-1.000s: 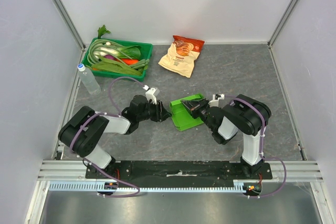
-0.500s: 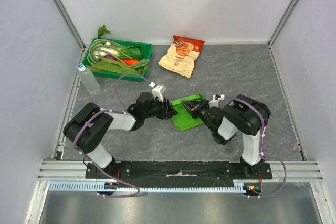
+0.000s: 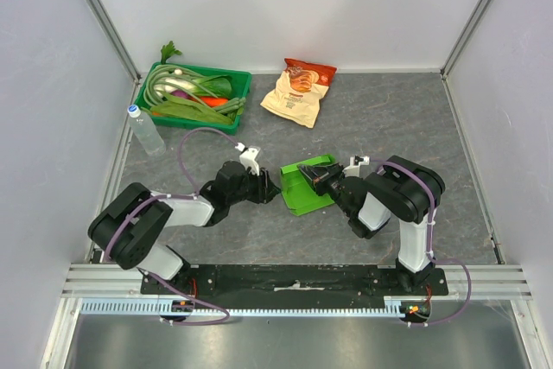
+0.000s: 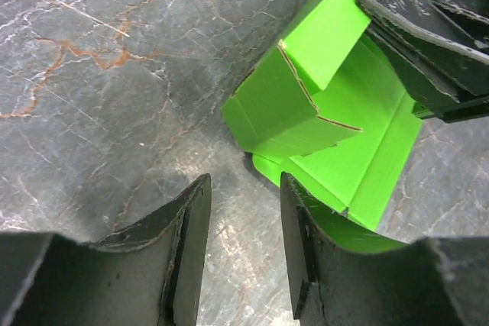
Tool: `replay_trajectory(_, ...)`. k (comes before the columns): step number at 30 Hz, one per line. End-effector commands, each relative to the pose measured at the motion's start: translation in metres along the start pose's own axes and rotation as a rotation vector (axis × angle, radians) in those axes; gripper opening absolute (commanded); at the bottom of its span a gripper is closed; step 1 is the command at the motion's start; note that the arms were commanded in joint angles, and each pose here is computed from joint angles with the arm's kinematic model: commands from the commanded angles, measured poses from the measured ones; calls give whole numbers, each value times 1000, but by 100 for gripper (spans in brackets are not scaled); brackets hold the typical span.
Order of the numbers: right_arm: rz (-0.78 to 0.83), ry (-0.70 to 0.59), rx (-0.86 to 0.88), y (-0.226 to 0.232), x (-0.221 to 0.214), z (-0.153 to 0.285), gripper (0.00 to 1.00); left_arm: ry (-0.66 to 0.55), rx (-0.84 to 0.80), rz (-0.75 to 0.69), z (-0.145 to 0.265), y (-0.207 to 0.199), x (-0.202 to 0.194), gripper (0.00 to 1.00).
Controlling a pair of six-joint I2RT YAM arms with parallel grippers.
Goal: Fold the paper box
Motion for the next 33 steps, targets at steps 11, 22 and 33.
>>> replay_trajectory(11,63,20,9,-14,-4,13,0,-148,-24,-184,-31,-7,39,50)
replay_trajectory(22,-34,26,5,-9,-9,14,0,-196,149,-243,-40,-13,40,44)
replay_trajectory(33,-59,12,1,-3,-14,19,0,-218,308,-271,-48,-14,36,33)
Point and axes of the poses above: each gripper's point midway between its finger pads, its own z axis back along the fingers, its own y axis along the line the jaws close on, x = y × z, the point moved 9 cm from there along z, back along the fingers, and after that the axes turned 2 degrees about -z, right-handed, at the moved point
